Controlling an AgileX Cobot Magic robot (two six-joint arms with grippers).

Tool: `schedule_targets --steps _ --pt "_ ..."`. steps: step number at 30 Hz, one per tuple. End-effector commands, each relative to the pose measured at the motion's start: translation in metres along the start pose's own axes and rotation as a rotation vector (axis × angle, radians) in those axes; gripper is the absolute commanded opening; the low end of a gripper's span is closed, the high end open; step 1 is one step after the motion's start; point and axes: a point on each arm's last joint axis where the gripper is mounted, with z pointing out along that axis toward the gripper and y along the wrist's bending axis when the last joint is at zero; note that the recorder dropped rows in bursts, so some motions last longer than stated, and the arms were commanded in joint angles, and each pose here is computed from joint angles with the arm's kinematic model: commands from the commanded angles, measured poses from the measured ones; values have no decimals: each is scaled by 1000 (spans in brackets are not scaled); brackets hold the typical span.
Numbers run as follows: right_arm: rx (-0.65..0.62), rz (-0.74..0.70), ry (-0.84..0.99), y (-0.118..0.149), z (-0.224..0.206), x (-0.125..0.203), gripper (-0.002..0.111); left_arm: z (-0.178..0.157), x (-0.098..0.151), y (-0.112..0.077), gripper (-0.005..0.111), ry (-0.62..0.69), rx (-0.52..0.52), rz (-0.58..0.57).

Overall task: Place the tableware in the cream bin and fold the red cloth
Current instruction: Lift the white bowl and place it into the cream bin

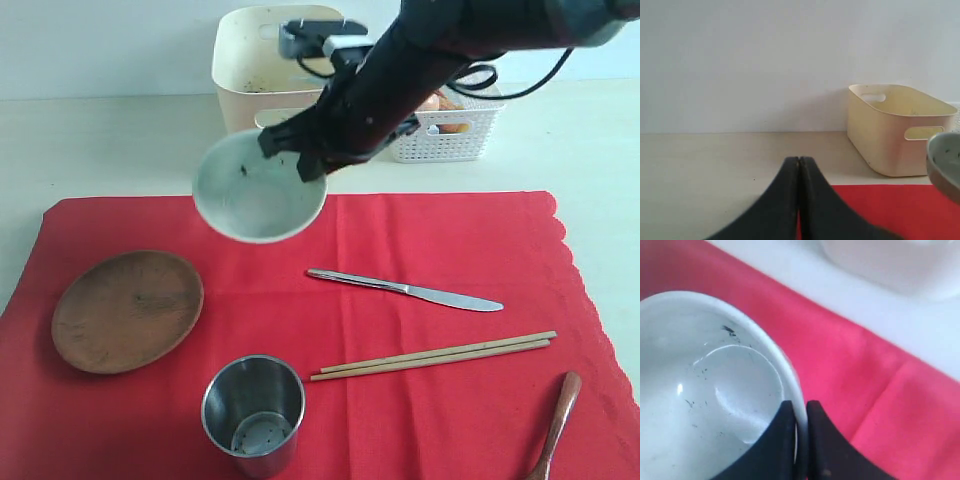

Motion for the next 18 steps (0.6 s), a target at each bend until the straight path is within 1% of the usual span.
schedule_targets --steps 1,4,8,10,15,18 --pt "29 -2 -240 -5 -44 -24 0 0 1 0 2 1 6 -5" --pt "56 2 -367 -10 -58 -38 0 0 1 0 2 1 6 -5" --pt "78 0 -489 -12 -60 -59 0 0 1 0 2 1 6 -5" --pt "89 5 -540 -15 -55 -69 0 0 1 0 2 1 6 -5" --pt "89 60 -565 -26 -33 -86 0 0 1 0 2 1 6 -5" --pt "103 97 -610 -37 -19 -95 0 0 1 0 2 1 6 -5"
